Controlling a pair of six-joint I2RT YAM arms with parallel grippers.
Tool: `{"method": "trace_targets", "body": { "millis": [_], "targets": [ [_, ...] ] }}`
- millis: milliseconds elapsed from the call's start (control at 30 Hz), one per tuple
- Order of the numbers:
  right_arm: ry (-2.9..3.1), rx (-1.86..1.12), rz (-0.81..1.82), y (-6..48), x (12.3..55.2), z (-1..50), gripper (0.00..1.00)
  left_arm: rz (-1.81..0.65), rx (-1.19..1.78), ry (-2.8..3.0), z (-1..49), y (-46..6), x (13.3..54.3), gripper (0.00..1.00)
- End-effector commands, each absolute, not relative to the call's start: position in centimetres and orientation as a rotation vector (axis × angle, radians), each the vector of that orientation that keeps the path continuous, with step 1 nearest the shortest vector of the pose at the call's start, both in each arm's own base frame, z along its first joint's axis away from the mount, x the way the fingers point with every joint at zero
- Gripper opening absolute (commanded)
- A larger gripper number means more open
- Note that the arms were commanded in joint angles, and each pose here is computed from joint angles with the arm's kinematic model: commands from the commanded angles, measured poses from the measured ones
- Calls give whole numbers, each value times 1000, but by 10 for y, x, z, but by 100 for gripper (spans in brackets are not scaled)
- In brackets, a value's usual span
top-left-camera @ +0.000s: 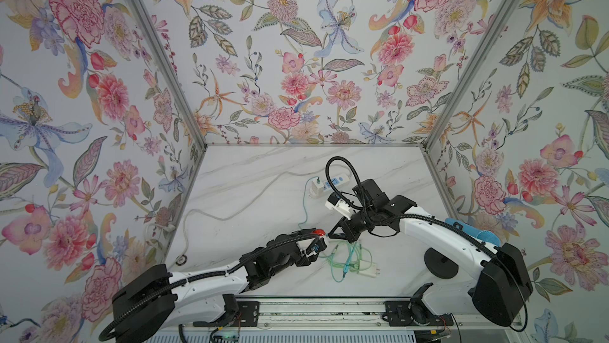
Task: Charge the electric shaver
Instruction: Insert the charging cable into the electric shaver.
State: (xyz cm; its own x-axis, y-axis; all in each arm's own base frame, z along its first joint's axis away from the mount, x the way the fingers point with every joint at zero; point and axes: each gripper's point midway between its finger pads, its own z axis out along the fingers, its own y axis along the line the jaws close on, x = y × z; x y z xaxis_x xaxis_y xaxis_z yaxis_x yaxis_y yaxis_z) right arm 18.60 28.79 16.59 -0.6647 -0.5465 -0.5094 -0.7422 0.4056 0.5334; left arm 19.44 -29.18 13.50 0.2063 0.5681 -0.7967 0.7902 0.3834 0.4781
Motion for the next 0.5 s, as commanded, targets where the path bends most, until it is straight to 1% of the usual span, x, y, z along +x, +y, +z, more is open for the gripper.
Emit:
{"method": "trace_targets", "body": {
  "millis": [0,467],
  "targets": [
    [2396,-1164,1141,296,183,165,1,-278,1166,1411,165,-297,203,0],
    [2370,-1188,1196,309,184,153,0,-342,1088,1330,191,-305,203,0]
  ]
}}
